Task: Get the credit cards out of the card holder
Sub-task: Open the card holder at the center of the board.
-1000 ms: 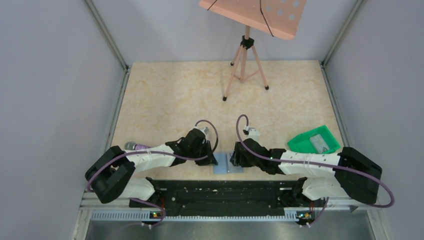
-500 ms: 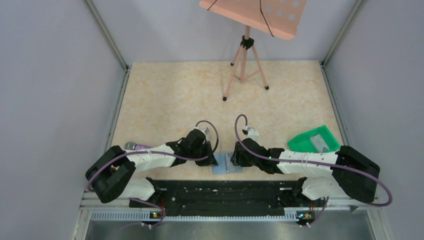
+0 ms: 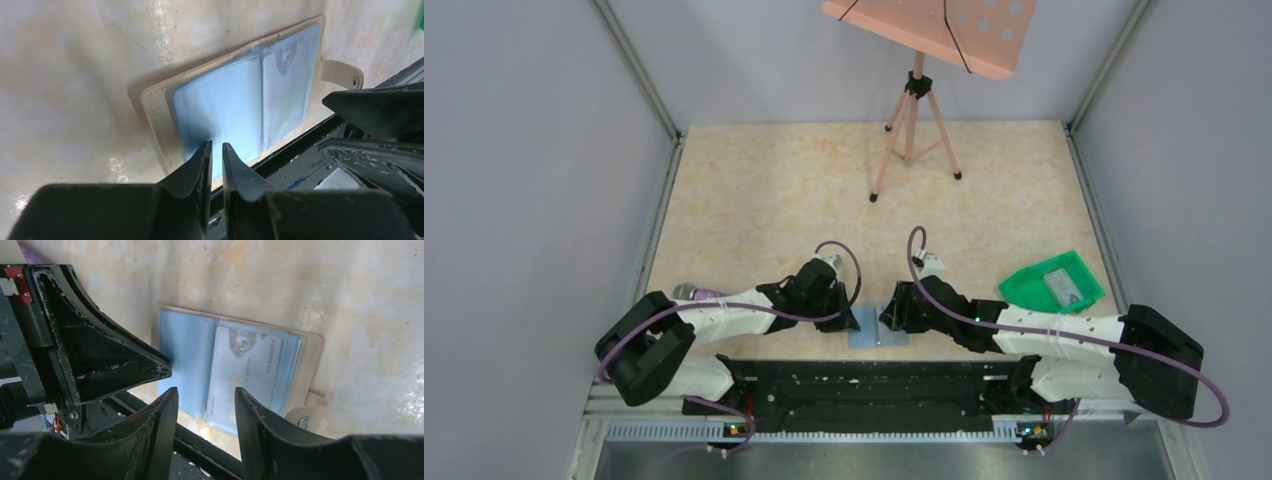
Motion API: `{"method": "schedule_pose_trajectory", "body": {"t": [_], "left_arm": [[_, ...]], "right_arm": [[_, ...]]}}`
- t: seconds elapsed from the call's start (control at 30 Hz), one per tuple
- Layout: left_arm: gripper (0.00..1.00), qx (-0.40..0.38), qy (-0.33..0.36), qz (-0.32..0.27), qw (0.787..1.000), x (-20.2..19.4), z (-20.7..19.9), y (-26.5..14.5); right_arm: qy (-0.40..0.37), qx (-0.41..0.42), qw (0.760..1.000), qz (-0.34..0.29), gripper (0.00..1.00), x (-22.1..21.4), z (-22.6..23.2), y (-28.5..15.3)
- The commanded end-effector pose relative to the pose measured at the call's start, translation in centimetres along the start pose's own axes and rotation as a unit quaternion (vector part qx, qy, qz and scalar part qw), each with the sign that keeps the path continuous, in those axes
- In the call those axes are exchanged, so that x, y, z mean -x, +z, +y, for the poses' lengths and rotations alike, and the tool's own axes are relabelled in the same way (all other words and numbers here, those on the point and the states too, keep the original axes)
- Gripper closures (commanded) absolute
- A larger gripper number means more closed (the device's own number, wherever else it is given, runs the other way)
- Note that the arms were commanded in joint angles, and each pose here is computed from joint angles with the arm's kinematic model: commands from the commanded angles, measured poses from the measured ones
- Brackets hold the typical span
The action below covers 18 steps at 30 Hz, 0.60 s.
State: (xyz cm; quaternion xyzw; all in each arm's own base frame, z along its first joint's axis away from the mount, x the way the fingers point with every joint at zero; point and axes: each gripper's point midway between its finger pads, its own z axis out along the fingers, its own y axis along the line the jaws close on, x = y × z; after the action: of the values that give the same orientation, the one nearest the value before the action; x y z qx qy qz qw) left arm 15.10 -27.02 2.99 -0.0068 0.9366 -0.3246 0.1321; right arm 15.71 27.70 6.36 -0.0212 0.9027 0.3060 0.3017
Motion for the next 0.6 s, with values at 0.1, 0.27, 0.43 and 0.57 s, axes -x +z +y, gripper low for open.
{"method": "schedule_pose_trajectory", "body": {"t": [0.1,0.27,0.43,0.57], "left_arm": [[0.81,-0.007,0.007,-0.021,1.0,0.7,-0.6,-0.3],[0.81,-0.005,0.006,-0.02,1.0,0.6,-0.4,-0.2],[0.81,-0.005,0.007,-0.02,1.0,0.6,-0.5,-0.2],[0.81,-0.004,0.007,-0.02,1.0,0.5,-0.4,-0.2]], "right_arm": [[0.001,-0.039,0.999,-0.017,0.53,0.5,-1.4,-0.3],[0.004,-0.045,0.999,-0.008,0.53,-0.2,-2.0,0.1],[0.003,-0.05,0.999,-0.001,0.53,-0.6,-2.2,0.6],[0.001,-0.057,0.998,0.004,0.53,-0.9,-2.5,1.0]]}}
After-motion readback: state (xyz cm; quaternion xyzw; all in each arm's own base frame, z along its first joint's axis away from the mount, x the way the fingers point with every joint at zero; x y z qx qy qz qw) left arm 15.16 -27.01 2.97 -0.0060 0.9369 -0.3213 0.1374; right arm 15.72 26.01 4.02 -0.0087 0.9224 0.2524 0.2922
